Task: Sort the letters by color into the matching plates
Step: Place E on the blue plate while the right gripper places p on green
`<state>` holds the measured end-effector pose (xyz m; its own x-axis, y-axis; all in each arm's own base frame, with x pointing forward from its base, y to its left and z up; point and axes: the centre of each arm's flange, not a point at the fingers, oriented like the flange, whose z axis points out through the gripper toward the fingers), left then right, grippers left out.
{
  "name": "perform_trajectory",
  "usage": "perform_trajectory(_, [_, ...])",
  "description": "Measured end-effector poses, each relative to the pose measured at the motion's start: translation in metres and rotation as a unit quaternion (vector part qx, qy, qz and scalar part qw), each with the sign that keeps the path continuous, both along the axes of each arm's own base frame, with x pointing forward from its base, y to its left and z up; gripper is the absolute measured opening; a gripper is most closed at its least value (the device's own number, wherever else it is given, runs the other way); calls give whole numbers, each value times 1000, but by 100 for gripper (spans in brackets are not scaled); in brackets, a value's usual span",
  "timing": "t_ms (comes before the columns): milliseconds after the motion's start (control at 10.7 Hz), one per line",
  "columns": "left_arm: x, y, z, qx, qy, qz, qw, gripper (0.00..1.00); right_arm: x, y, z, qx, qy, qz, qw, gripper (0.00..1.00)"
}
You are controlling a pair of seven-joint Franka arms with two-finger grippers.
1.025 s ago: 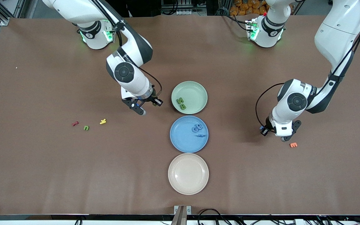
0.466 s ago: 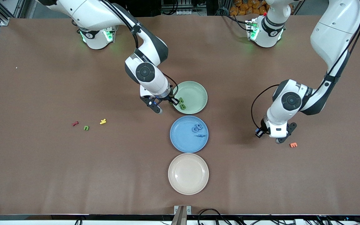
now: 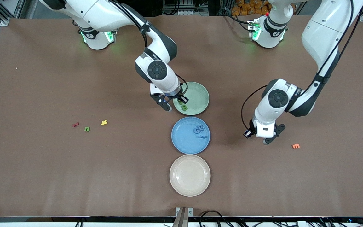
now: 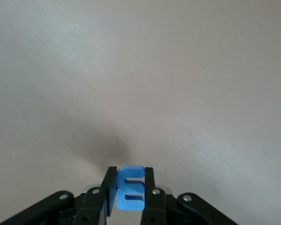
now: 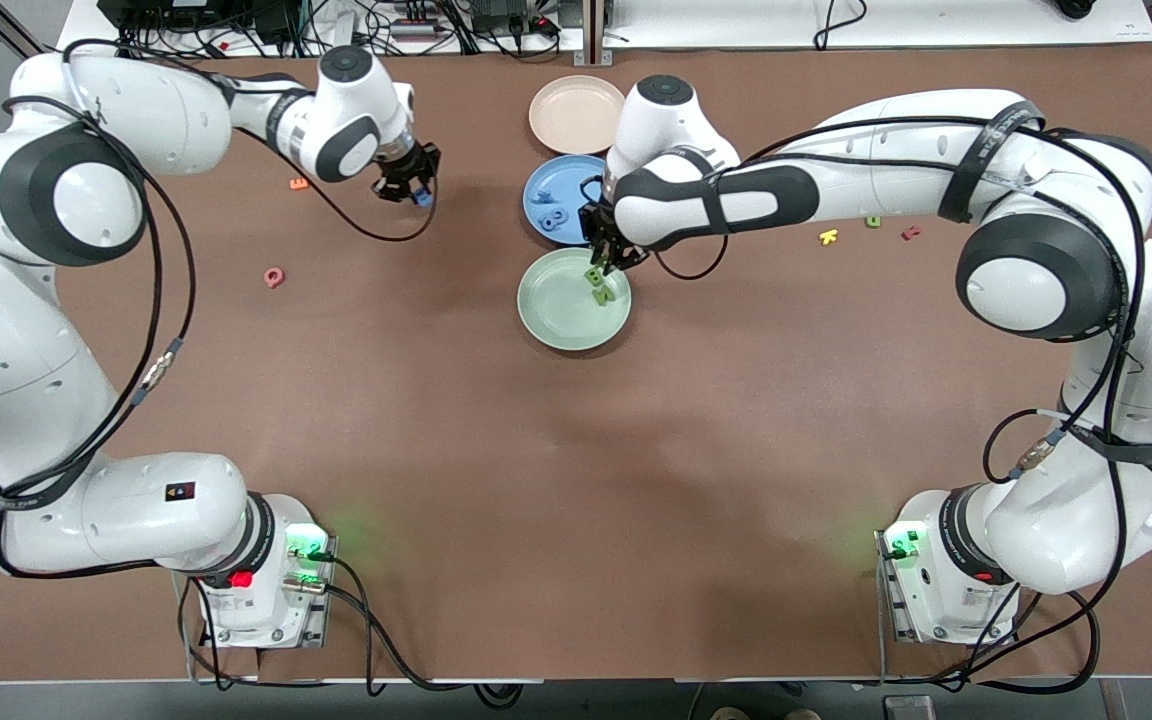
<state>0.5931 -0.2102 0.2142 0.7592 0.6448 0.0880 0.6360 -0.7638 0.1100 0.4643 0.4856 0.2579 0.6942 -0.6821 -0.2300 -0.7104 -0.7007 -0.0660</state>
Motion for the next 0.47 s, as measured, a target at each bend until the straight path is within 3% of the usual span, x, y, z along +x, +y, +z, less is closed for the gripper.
perform_trajectory(466, [3,-91,22,-45,-19,0,999,27,-22,36,-17,1,2,-5,1000,26])
